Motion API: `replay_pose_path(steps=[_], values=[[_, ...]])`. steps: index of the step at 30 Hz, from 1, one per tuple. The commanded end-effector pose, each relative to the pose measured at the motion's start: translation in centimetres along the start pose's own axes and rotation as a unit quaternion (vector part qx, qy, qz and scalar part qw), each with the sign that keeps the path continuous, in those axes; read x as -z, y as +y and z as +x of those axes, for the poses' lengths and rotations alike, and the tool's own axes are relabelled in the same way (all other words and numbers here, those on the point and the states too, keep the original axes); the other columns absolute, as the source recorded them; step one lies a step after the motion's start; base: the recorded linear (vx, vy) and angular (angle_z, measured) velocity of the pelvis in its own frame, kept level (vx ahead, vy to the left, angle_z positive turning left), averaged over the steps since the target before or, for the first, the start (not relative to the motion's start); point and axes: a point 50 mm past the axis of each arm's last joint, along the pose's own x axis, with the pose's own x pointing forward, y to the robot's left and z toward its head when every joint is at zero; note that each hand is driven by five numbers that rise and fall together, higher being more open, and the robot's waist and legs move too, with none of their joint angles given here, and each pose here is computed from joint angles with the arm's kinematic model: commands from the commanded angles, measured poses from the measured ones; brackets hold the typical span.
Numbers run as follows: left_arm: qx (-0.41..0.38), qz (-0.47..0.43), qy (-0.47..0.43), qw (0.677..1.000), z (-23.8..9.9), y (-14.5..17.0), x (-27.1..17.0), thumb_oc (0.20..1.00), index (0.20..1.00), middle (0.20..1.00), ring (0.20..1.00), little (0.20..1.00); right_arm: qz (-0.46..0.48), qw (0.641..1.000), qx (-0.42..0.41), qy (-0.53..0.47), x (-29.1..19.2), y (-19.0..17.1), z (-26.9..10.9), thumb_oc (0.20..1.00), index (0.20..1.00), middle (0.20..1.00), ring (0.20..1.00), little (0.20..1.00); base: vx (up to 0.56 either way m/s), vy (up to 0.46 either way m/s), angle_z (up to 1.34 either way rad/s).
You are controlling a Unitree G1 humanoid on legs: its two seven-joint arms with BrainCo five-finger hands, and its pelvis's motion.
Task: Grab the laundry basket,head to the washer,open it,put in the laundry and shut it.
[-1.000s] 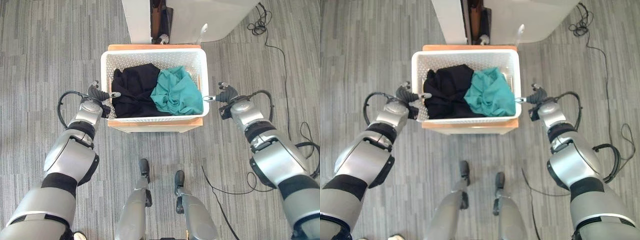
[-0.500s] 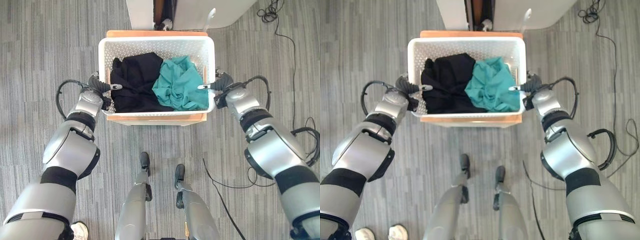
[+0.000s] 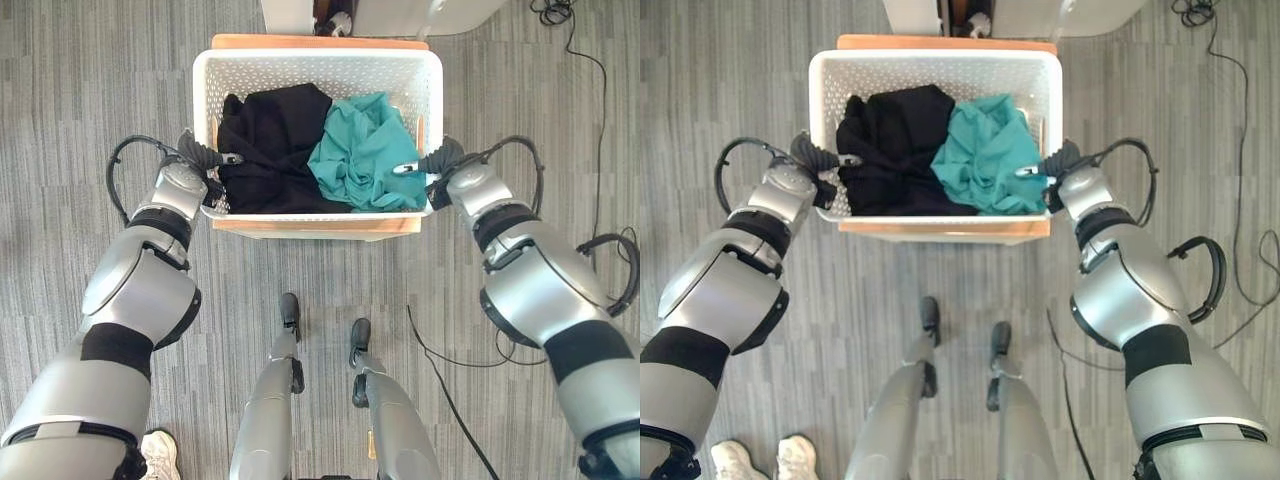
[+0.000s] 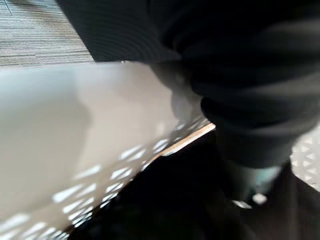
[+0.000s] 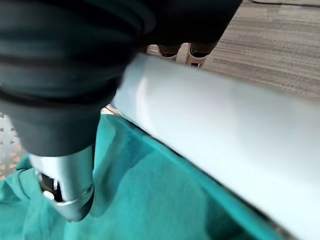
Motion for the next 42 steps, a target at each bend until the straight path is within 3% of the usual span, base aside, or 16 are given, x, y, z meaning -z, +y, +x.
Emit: replay_pose_path(steps=[1,13,28,36,42], values=[[0.01,0.068,-0.022,0.997,-0.3,0.4,-3.9,0.2,0.2,0.2,0.2,0.2,-0.049,0.999,0.005,-0.014,-2.9,-0.3,-0.4,0.2,0.2,0.2,0.2,0.2,0.0,0.0,0.0],[0.024,0.072,-0.03,0.997,-0.4,-0.6,-4.2,0.2,0.2,0.2,0.2,0.2,-0.075,0.997,0.008,-0.006,-2.1,-0.2,-0.3,0.2,0.2,0.2,0.2,0.2,0.0,0.0,0.0],[0.033,0.08,-0.067,0.994,-0.5,-2.3,-3.9,0.2,0.2,0.2,0.2,0.2,-0.02,0.999,0.022,0.014,0.4,-1.4,0.0,0.2,0.2,0.2,0.2,0.2,-0.01,0.005,0.02],[0.065,0.067,-0.117,0.989,-0.9,-4.2,-4.1,0.2,0.2,0.2,0.2,0.2,-0.014,0.999,0.039,0.018,3.3,-4.0,-0.1,0.2,0.2,0.2,0.2,0.2,0.01,0.013,0.06],[0.116,0.046,-0.169,0.978,-2.1,-6.3,-2.5,0.2,0.2,0.2,0.2,0.2,-0.003,1.0,0.011,-0.001,6.7,-4.0,-0.7,0.2,0.2,0.2,0.2,0.2,0.04,-0.011,-0.04]])
